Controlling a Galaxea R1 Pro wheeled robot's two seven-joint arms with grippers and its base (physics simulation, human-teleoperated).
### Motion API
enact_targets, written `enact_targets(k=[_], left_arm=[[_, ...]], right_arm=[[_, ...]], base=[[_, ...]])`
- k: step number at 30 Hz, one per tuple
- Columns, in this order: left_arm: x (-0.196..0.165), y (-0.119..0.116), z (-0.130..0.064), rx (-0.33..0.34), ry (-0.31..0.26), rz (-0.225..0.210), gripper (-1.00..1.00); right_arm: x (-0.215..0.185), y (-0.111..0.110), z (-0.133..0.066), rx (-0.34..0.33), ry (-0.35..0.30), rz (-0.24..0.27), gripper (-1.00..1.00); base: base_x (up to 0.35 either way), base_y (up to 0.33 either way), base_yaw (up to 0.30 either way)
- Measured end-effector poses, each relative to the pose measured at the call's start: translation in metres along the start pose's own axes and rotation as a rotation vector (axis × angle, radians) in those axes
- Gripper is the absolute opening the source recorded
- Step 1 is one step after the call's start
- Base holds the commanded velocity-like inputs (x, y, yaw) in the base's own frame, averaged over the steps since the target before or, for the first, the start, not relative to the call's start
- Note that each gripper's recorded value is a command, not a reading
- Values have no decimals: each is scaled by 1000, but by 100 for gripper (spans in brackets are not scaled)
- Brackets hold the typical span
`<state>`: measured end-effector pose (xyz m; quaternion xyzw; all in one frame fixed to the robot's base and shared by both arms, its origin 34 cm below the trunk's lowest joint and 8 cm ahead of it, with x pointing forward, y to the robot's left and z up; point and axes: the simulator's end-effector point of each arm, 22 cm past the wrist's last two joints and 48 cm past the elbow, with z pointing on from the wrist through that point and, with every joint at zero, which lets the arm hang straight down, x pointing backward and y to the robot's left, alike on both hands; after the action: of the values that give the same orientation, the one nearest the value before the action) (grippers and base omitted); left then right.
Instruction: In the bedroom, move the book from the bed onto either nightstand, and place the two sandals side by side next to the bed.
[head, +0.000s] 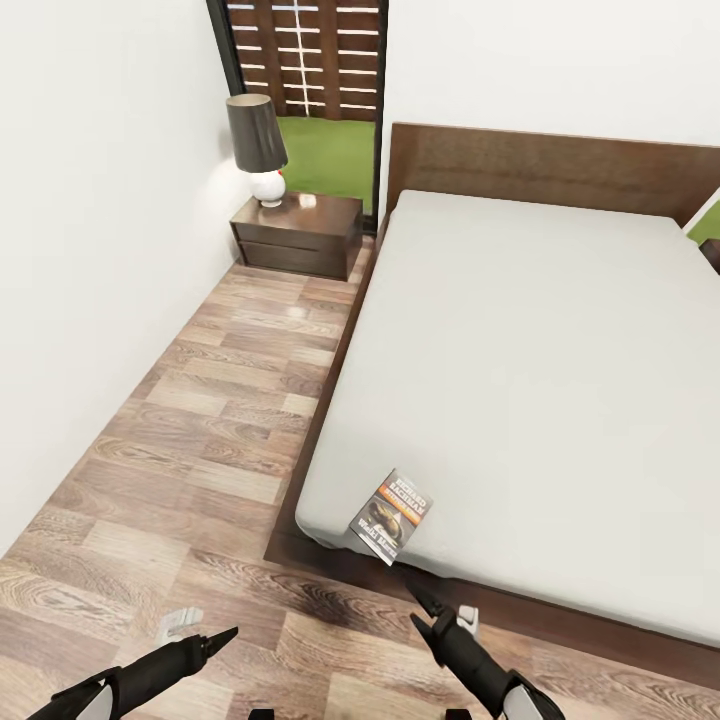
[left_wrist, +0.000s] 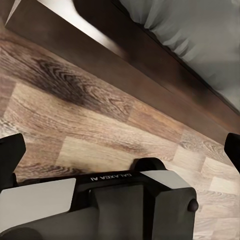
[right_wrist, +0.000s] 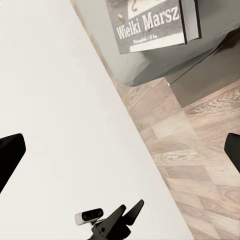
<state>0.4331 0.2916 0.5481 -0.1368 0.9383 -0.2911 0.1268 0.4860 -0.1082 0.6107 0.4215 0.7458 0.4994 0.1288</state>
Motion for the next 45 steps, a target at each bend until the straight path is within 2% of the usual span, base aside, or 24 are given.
enact_targets(k=[6, 15, 29, 45], left_arm=[[0, 0, 0, 0, -1, -1, 100], [0, 0, 0, 0, -1, 0, 100], [-1, 0, 0, 0, -3, -1, 100], [0, 0, 0, 0, -1, -1, 100]], right_arm=[[-4, 11, 0, -44, -5, -11, 100], [-19, 28, 2, -78, -23, -58, 100], [-18, 28, 3, -76, -16, -67, 100], [-18, 13, 2, -9, -17, -72, 100]], base=[[0, 0, 0], [0, 0, 0], [0, 0, 0], [0, 0, 0]])
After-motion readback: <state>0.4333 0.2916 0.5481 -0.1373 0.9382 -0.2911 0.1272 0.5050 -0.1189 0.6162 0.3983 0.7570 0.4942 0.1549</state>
